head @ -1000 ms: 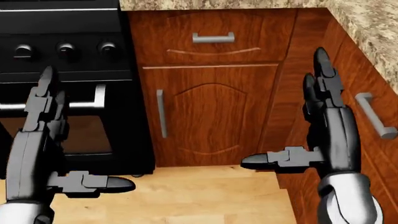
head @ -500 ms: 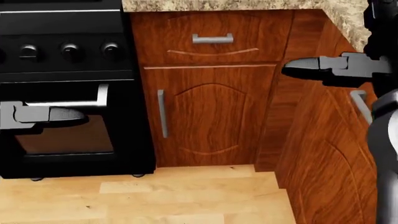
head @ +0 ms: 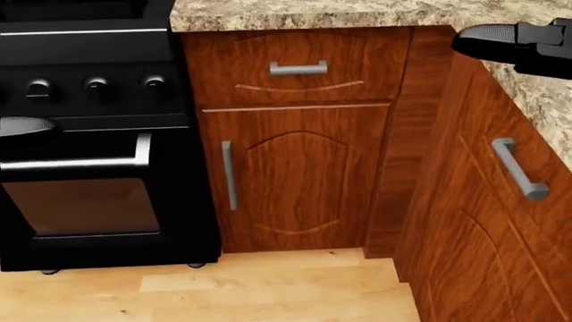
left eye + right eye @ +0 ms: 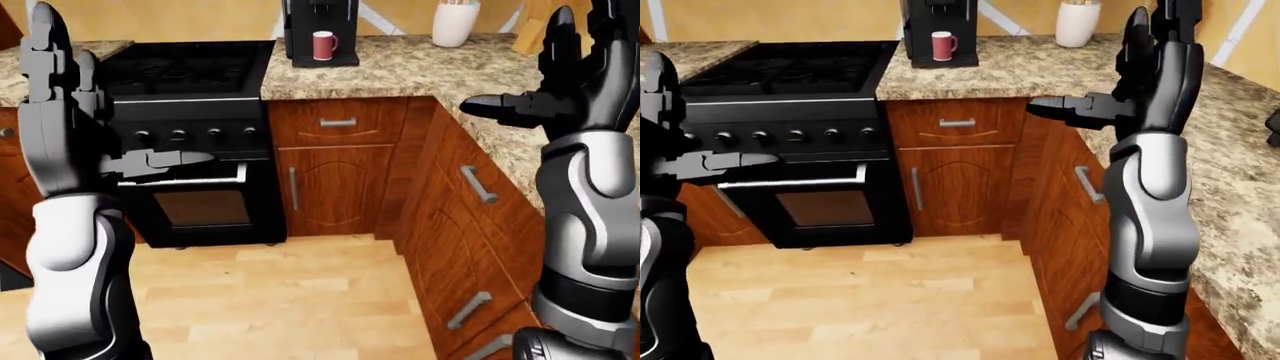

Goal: Pick the mug from under the coffee machine dispenser and place it on the counter.

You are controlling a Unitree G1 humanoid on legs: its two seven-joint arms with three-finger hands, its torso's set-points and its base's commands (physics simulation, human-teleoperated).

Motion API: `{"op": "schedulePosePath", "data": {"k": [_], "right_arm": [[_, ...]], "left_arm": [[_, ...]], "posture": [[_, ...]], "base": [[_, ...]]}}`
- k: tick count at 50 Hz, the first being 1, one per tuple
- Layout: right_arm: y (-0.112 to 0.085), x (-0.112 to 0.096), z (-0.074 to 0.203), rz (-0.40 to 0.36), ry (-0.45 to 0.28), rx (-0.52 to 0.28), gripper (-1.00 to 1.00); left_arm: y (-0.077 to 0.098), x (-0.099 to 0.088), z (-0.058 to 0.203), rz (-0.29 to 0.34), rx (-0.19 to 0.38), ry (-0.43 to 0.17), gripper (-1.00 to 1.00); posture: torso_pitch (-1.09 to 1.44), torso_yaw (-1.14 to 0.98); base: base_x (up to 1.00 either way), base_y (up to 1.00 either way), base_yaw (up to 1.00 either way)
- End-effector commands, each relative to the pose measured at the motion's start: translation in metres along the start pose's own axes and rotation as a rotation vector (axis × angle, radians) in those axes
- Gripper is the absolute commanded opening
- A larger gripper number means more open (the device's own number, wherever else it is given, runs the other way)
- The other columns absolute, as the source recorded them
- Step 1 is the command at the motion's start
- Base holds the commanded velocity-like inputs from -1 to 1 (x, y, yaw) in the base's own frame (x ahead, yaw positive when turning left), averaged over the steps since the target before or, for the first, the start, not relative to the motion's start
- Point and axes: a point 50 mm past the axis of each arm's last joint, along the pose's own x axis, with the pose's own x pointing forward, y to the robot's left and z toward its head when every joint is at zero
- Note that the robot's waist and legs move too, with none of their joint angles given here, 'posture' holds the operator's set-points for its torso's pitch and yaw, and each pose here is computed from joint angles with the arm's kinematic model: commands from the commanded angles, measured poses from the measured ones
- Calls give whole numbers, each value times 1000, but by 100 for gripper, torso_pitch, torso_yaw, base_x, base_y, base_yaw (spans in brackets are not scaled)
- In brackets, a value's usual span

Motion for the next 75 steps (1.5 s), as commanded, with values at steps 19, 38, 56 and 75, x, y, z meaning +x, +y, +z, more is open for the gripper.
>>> {"op": "schedulePosePath", "data": {"k": [19, 38, 56, 75], "right_arm": [[-1, 3, 16, 7, -64, 0, 100], [-2, 4, 18, 7, -68, 4, 100], [-3, 4, 18, 5, -66, 5, 100], [-3, 4, 18, 4, -67, -1, 100]], "left_arm": [[2, 3, 17, -4, 5, -77, 100], [4, 3, 18, 6, 11, -79, 100], [6, 3, 22, 10, 12, -85, 100], [8, 4, 24, 13, 13, -89, 100]], "posture": [[0, 0], [0, 0], [0, 0], [0, 0]], "base": [[36, 0, 0], [36, 0, 0], [36, 0, 0], [28, 0, 0]]}}
